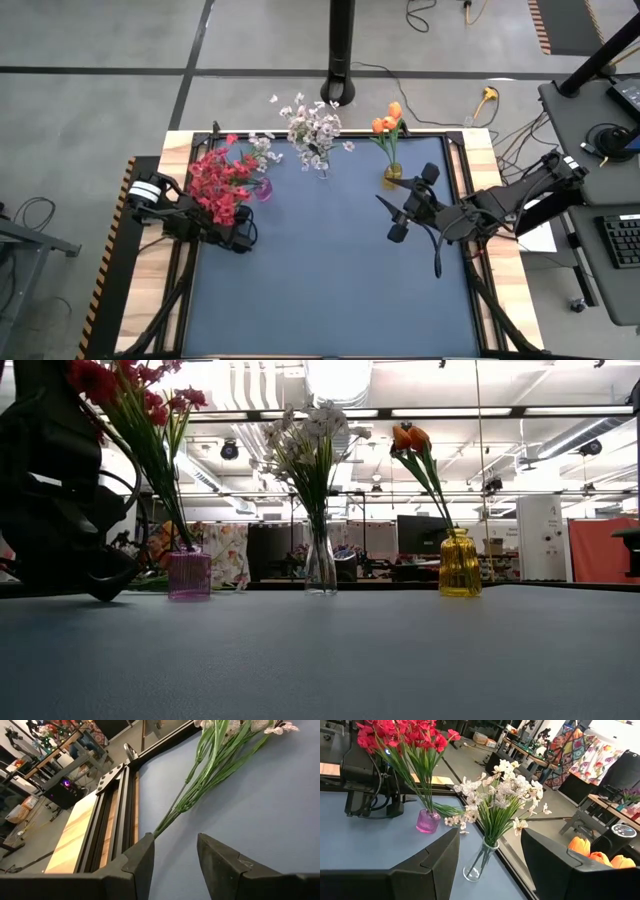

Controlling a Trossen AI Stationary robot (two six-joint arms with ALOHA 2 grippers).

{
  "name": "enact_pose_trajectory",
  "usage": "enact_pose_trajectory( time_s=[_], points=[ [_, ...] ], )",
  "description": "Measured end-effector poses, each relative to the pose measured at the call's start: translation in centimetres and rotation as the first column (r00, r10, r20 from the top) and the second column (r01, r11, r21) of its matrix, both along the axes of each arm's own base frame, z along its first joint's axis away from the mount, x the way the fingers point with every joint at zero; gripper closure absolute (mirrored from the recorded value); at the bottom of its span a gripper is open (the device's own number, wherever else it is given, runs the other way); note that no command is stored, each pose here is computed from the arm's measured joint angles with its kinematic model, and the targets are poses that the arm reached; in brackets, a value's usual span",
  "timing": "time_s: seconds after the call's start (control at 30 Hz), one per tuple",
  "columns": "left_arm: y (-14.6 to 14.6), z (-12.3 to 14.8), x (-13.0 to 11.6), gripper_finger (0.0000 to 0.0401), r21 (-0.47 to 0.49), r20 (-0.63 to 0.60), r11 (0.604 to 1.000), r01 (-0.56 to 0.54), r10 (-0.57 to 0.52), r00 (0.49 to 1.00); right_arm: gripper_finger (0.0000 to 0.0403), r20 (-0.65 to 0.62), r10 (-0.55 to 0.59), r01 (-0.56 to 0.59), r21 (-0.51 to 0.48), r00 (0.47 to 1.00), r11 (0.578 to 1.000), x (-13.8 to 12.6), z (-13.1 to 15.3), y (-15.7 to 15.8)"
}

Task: Sort flowers into vase by color
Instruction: Adjust the purple vase

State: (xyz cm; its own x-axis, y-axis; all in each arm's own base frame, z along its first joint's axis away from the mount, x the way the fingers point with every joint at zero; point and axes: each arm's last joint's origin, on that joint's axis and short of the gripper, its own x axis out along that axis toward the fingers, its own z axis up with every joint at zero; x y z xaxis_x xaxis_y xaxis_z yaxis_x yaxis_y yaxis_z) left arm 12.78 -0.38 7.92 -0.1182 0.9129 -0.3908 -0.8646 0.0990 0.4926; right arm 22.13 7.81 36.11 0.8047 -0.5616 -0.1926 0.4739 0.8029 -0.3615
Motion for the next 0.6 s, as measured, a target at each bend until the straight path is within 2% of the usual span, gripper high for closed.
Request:
enact_pose_trajectory(
  time_s=[0.27, 0.6],
  points=[
    [0.0, 0.0, 0.2, 0.0268, -0.016, -0.002, 1.0, -0.012, 0.012, 1.0, 0.0197, -0.001, 0.001, -0.001, -0.003, 1.0, 1.0, 0.0, 0.0, 0.0],
    [-0.6, 1.3, 1.9, 0.0269, -0.1, -0.111, 0.994, -0.044, 0.033, 0.993, 0.0197, -0.001, 0.0, 0.0, -0.002, 1.0, 1.0, 0.0, 0.0, 0.0]
  ],
)
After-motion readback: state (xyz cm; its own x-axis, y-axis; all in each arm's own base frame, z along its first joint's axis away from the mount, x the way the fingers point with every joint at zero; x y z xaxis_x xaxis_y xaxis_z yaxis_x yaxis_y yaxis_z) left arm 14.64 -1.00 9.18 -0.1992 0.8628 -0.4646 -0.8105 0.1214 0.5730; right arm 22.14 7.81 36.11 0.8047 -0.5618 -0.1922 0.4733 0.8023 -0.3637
